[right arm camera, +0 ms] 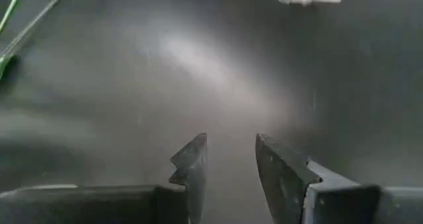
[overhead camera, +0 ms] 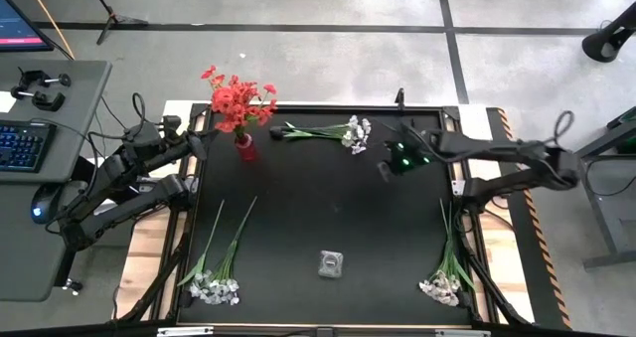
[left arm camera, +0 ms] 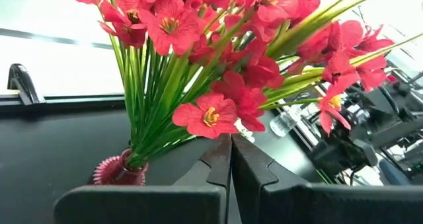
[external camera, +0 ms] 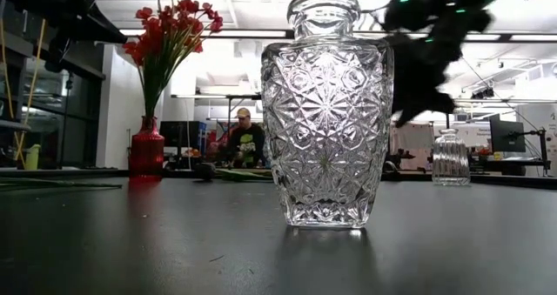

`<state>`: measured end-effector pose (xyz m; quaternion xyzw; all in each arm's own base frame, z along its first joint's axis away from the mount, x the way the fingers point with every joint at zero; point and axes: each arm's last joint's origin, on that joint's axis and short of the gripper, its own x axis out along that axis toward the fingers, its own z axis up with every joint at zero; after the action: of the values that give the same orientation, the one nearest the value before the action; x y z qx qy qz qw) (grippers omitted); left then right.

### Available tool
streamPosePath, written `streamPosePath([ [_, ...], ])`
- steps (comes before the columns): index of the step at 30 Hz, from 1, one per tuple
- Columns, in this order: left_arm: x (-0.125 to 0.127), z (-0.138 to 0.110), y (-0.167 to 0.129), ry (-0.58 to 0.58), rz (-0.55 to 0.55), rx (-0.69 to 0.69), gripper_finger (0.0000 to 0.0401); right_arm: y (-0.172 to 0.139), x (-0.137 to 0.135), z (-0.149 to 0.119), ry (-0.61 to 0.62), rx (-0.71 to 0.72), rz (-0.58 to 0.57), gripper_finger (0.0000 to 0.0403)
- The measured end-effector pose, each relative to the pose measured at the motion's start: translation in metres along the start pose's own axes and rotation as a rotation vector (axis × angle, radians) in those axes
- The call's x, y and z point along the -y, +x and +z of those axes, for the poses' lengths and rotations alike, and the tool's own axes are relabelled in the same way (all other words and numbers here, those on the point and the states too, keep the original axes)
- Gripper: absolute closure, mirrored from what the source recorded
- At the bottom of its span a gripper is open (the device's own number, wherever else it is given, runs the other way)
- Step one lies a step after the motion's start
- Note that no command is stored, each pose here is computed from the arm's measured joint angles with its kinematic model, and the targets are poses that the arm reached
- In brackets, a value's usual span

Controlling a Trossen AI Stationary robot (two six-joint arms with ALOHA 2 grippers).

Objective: Sort flowers into vase by color
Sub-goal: Put the bottom left white flowers into the bottom transparent vase

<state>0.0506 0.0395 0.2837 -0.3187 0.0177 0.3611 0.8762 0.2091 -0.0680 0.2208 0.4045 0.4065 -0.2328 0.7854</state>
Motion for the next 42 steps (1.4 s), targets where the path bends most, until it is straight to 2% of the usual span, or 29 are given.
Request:
streamPosePath([
  [3, 0.0, 0.0, 0.0, 0.0, 0.0, 0.0, 0.0401, -0.005, 0.0, -0.023, 0.076, -0.054, 0.014, 0.0285],
  [6, 0.0, 0.0, 0.0, 0.0, 0.0, 0.0, 0.0401, -0.002, -0.003, -0.044, 0.104, -0.179, 0.014, 0.0285],
  [14, 0.0, 0.0, 0.0, -0.008, -0.011, -0.009, 0.0401, 0.006, -0.018, -0.069, 0.192, -0.33, 0.002, 0.0285],
  [17, 0.001, -0.001, 0.0, -0.008, -0.019, -0.016, 0.0401, 0.006, -0.016, -0.078, 0.258, -0.405, -0.066, 0.0285],
  [20, 0.001, -0.001, 0.0, -0.008, -0.019, -0.016, 0.0401, 0.003, -0.011, -0.089, 0.316, -0.457, -0.191, 0.0285],
  [24, 0.001, -0.001, 0.0, -0.008, -0.025, -0.02, 0.0401, 0.001, -0.008, -0.097, 0.354, -0.445, -0.297, 0.0285],
  [28, 0.001, -0.001, 0.0, -0.007, -0.028, -0.023, 0.0401, 0.004, -0.015, -0.093, 0.388, -0.371, -0.237, 0.0285],
  [33, 0.001, -0.001, 0.0, -0.007, -0.032, -0.029, 0.0401, 0.011, -0.029, -0.08, 0.411, -0.214, -0.08, 0.0285],
  [42, 0.002, -0.009, -0.001, 0.035, -0.164, -0.186, 0.0401, 0.032, -0.043, -0.063, 0.437, -0.118, 0.058, 0.0285],
])
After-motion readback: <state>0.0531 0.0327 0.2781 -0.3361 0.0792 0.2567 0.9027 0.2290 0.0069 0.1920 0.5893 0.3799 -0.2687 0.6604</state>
